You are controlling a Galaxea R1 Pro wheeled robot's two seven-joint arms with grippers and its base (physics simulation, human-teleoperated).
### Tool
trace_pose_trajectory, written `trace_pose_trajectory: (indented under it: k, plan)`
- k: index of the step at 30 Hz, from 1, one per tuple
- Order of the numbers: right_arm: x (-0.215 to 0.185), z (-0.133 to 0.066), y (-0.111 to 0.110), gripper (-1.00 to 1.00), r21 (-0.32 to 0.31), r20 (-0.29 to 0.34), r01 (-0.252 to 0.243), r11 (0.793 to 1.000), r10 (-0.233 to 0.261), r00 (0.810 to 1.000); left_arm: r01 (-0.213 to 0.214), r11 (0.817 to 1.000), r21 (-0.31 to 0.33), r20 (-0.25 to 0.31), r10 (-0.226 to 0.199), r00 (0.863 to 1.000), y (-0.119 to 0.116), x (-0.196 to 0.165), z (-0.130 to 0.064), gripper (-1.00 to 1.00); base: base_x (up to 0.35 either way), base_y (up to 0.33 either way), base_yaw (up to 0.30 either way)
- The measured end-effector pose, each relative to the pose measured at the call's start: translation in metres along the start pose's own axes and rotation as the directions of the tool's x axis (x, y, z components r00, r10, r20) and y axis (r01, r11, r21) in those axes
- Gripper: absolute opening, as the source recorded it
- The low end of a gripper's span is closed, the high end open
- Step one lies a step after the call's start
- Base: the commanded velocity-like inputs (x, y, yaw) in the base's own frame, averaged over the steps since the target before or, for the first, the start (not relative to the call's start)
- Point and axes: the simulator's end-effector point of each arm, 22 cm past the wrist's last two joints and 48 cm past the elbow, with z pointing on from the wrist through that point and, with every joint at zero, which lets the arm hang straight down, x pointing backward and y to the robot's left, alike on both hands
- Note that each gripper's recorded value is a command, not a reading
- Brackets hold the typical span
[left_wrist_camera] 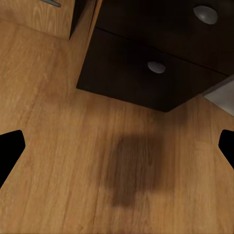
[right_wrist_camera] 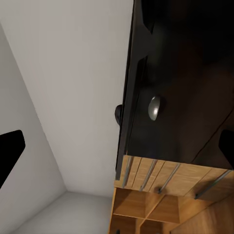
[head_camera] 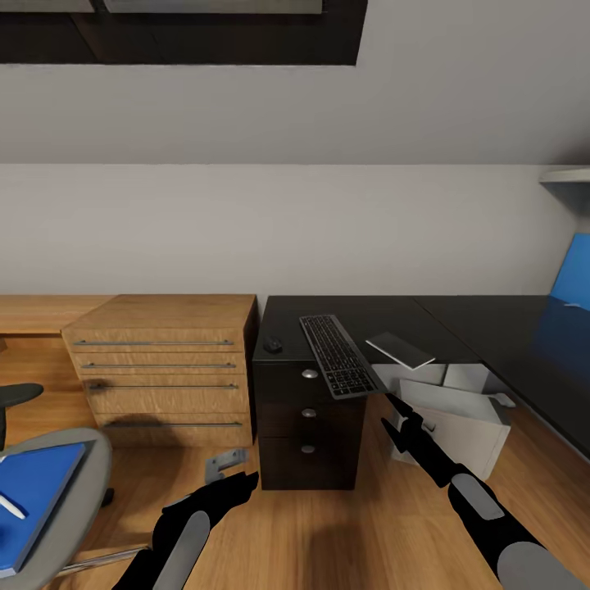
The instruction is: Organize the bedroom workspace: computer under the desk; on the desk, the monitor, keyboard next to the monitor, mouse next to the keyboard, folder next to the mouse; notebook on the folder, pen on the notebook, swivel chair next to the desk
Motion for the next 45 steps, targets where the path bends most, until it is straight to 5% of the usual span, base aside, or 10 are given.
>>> trace_pose_trajectory:
  k: [45]
  plan:
    - [-0.0005,-0.0003,-0.0006,1.0,0.002,0.002,0.001,1.0,-0.001,1.0,-0.001,1.0,-0.001,-0.004,0.001,1.0,0.0005,0.0017,0.0008,1.0,0.064,0.043,0.0]
